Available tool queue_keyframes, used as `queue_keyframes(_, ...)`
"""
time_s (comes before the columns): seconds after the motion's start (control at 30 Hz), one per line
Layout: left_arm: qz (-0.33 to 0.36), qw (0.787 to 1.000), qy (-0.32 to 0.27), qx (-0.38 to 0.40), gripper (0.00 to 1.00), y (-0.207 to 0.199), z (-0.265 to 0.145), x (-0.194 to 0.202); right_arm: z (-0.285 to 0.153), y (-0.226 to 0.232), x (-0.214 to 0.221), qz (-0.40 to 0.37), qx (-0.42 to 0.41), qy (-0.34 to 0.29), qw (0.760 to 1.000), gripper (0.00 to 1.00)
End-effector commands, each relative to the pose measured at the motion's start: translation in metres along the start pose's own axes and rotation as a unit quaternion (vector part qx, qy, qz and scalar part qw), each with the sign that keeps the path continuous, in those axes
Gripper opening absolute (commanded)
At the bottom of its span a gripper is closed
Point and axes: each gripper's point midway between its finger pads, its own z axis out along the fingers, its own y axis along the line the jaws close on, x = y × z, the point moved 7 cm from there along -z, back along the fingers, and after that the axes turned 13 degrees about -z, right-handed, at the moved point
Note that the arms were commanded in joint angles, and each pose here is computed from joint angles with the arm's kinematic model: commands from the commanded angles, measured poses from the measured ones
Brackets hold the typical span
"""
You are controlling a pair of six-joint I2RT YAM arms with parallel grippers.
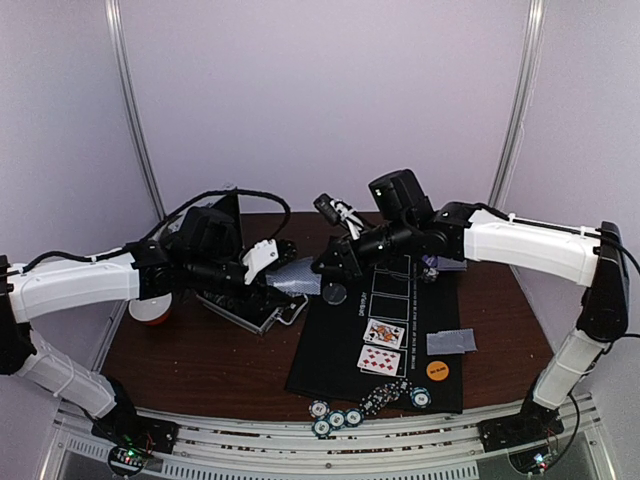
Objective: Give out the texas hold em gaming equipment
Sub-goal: Pick up the poker card from the face-down deck piles.
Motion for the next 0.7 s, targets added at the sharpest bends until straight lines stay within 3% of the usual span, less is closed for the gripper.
queue_keyframes(0.0, 0.011, 0.999, -0.043, 0.019, 0.41, -0.006, -0.008, -0.017, -0.022, 0.009, -0.016, -0.022, -0.005, -0.010, 1.000, 0.02)
queue_keyframes(0.67, 0.010, 0.999, -0.043, 0.018, 0.41, -0.005, -0.008, -0.017, -0.043, 0.018, -0.016, -0.052, 0.006, 0.010, 0.999, 0.01)
